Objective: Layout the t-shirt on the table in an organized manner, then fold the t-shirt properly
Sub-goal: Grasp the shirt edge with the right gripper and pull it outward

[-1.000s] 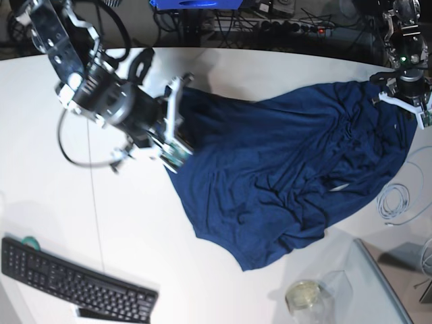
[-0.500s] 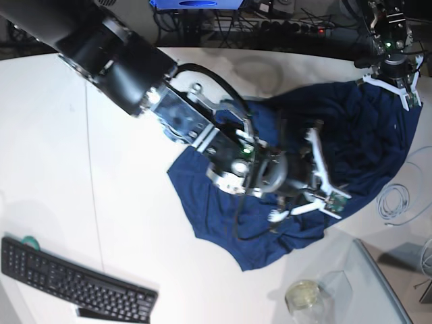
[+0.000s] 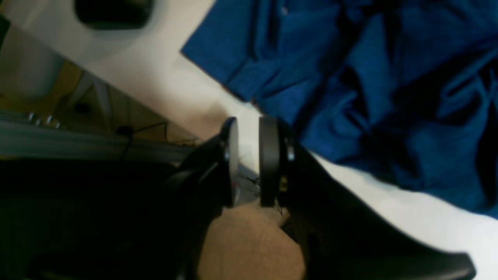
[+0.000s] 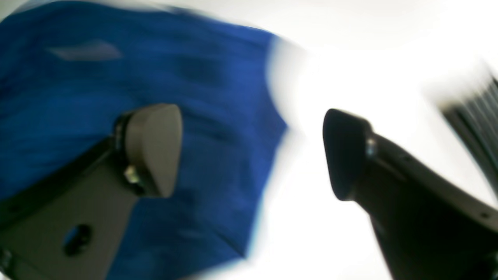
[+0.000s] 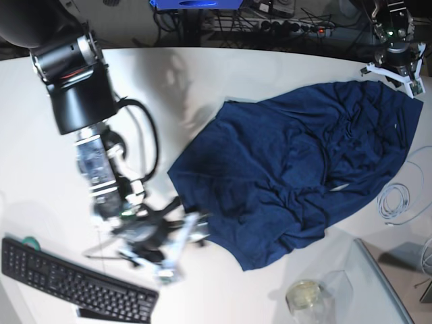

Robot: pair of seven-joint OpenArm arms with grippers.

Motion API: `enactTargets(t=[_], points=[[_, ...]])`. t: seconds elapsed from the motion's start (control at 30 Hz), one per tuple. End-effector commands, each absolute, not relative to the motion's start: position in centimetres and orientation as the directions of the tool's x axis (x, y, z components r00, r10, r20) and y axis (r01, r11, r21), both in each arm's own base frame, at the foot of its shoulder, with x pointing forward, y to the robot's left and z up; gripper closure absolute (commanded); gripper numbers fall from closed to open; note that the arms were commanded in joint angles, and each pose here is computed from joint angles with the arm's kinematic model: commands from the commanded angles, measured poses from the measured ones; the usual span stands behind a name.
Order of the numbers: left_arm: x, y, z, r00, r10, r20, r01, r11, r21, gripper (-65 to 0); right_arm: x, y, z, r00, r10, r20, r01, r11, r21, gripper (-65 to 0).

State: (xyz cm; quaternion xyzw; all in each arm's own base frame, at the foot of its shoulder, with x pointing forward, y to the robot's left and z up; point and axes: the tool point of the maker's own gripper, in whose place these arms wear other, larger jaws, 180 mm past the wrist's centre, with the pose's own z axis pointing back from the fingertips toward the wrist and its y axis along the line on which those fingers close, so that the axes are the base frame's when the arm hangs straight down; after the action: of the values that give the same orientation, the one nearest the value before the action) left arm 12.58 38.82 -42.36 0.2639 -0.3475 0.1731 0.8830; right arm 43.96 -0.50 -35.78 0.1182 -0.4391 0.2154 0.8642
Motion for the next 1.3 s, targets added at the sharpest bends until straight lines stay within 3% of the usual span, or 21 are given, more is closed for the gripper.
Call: enactTargets(t=[0.0, 0.1, 0.37, 0.6, 0.8, 0.9, 1.07, 1.27], points=[[12.7, 39.4, -41.4, 0.682, 0.102, 0.724, -0.499, 0.788, 0.360, -8.7, 45.1, -0.3, -34.9, 0.520, 0.207, 0.829, -0.464, 0.883, 0.071, -48.2], [12.8, 39.2, -41.3, 0.675, 0.110, 0.729, -0.505, 0.790, 0.348, -8.7, 46.1, -3.2, -38.1, 0.628, 0.139, 0.766, -0.372, 0.918, 0.138, -49.7], [13.2, 39.0, -40.3, 0.647, 0.112, 0.754, -0.524, 0.784, 0.333, -8.7, 45.5, 1.2, -43.1, 0.728, 0.091, 0.679, -0.375, 0.882, 0.284, -50.0], [12.3, 39.9, -39.9, 0.637, 0.129, 0.760, -0.557, 0.759, 0.338, -8.7, 44.2, 2.7, -45.6, 0.747, 0.041, 0.664, -0.332, 0.888, 0.318, -49.7], [11.7, 40.5, -39.8, 0.638, 0.135, 0.758, -0.569, 0.746, 0.346, -8.7, 41.7, 3.5, -47.9, 0.749, 0.156, 0.644, -0.404, 0.878, 0.257, -49.4], [11.8, 40.5, -39.8, 0.637, 0.135, 0.759, -0.569, 0.747, 0.344, -8.7, 41.4, 3.8, -48.0, 0.749, 0.161, 0.643, -0.410, 0.875, 0.259, -40.1], [12.0, 40.5, -39.7, 0.632, 0.132, 0.763, -0.570, 0.747, 0.343, -8.7, 41.6, 3.8, -47.8, 0.747, 0.156, 0.646, -0.408, 0.875, 0.261, -6.6], [12.4, 40.3, -39.7, 0.632, 0.129, 0.764, -0.564, 0.753, 0.339, -8.7, 43.3, 1.0, -46.6, 0.710, 0.157, 0.687, -0.402, 0.890, 0.212, -4.8]])
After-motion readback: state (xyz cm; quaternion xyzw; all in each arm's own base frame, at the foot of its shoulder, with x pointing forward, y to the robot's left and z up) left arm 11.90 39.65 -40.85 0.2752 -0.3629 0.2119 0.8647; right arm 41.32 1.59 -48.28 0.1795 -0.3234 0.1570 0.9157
